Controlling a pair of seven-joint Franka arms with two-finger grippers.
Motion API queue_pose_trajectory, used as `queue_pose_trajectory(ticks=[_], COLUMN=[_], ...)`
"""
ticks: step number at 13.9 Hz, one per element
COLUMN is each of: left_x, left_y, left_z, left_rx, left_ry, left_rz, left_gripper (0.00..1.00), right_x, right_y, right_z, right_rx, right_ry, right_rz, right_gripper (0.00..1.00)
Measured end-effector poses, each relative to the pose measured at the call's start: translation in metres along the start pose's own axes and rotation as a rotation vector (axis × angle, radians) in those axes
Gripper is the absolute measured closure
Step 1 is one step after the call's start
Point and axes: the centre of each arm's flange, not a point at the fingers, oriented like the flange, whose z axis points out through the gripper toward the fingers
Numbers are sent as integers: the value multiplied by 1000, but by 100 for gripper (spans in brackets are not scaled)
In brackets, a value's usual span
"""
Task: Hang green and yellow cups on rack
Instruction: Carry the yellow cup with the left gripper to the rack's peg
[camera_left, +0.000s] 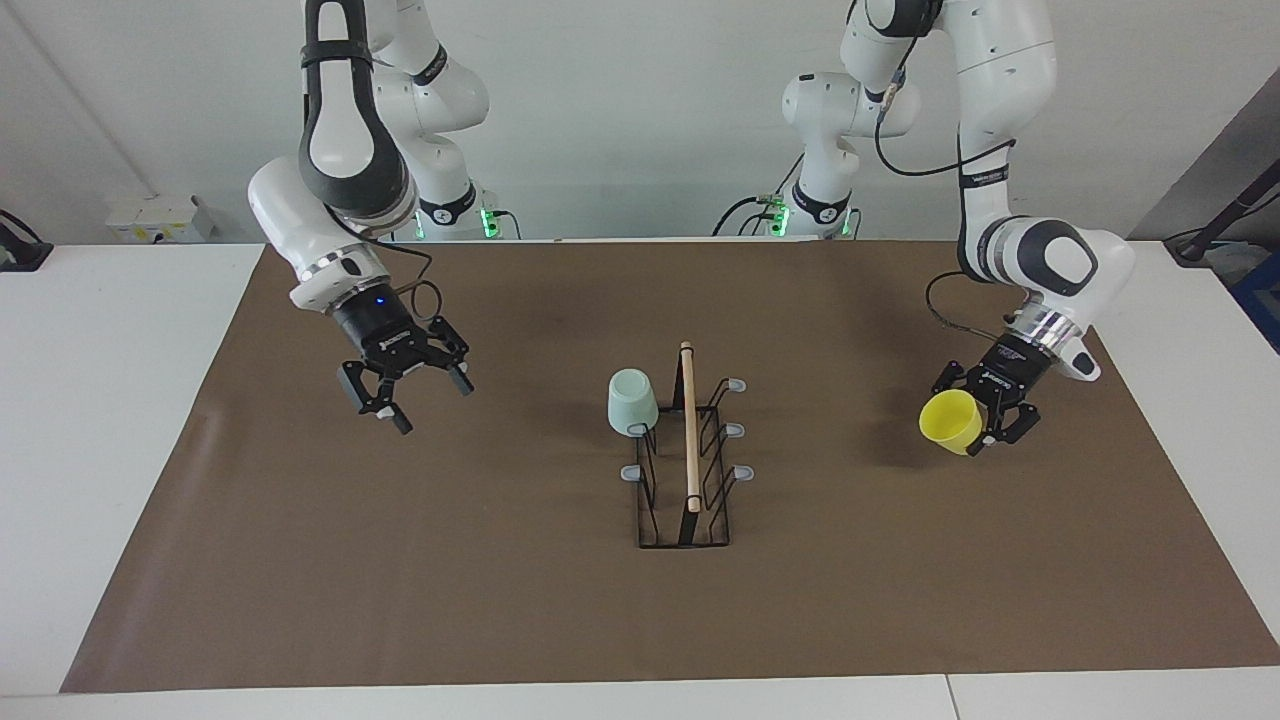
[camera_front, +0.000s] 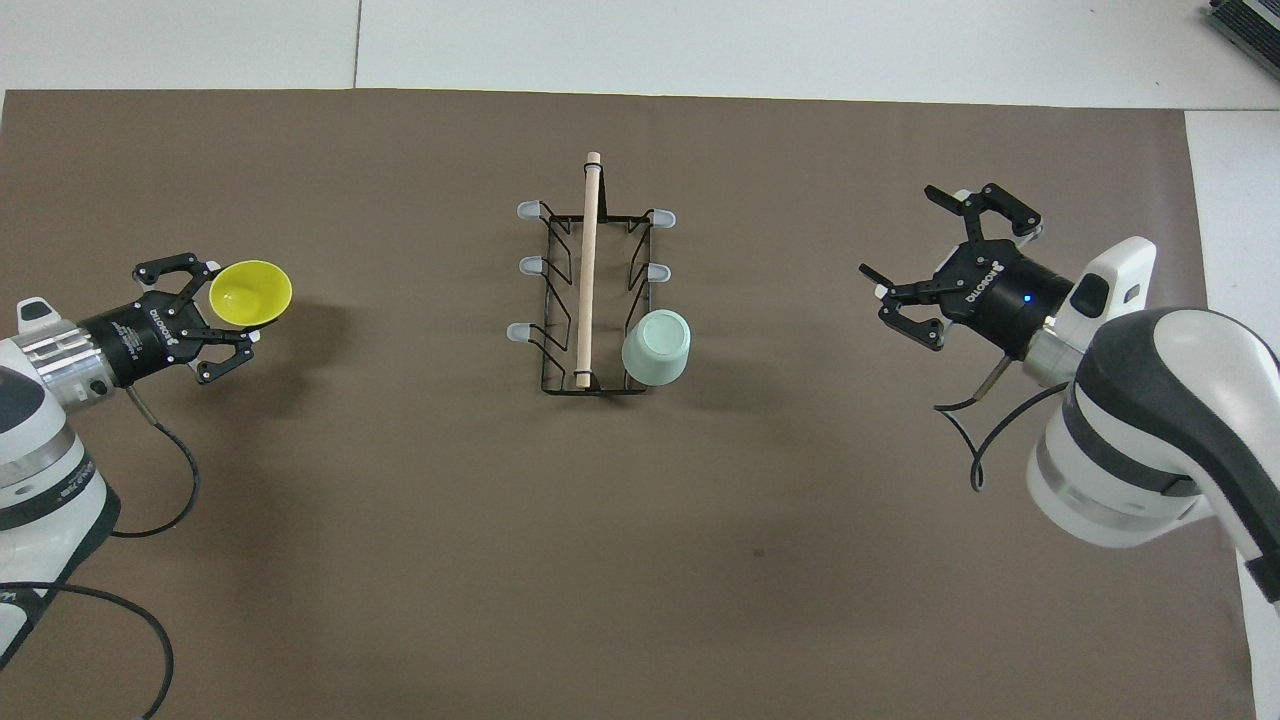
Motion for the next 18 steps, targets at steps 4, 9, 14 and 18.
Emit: queue_pose_trajectory(ticks=[4, 9, 14, 18], left_x=[-55, -138, -210, -280], left_y=[26, 25, -14, -62], left_z=[-4, 47, 102, 144], left_rx=[58, 221, 437, 464], left_ry=[41, 186, 400, 657], left_rz=[105, 389, 761, 1008], left_gripper=[31, 31, 31, 31], right_x=[-20, -23, 22, 41], right_y=[25, 47, 70, 71], right_z=[-14, -33, -79, -93], right_rx=[13, 100, 157, 118], right_ry=[-155, -387, -673, -803], right_rz=[-58, -118, -96, 15], right_gripper=[0, 0, 0, 0])
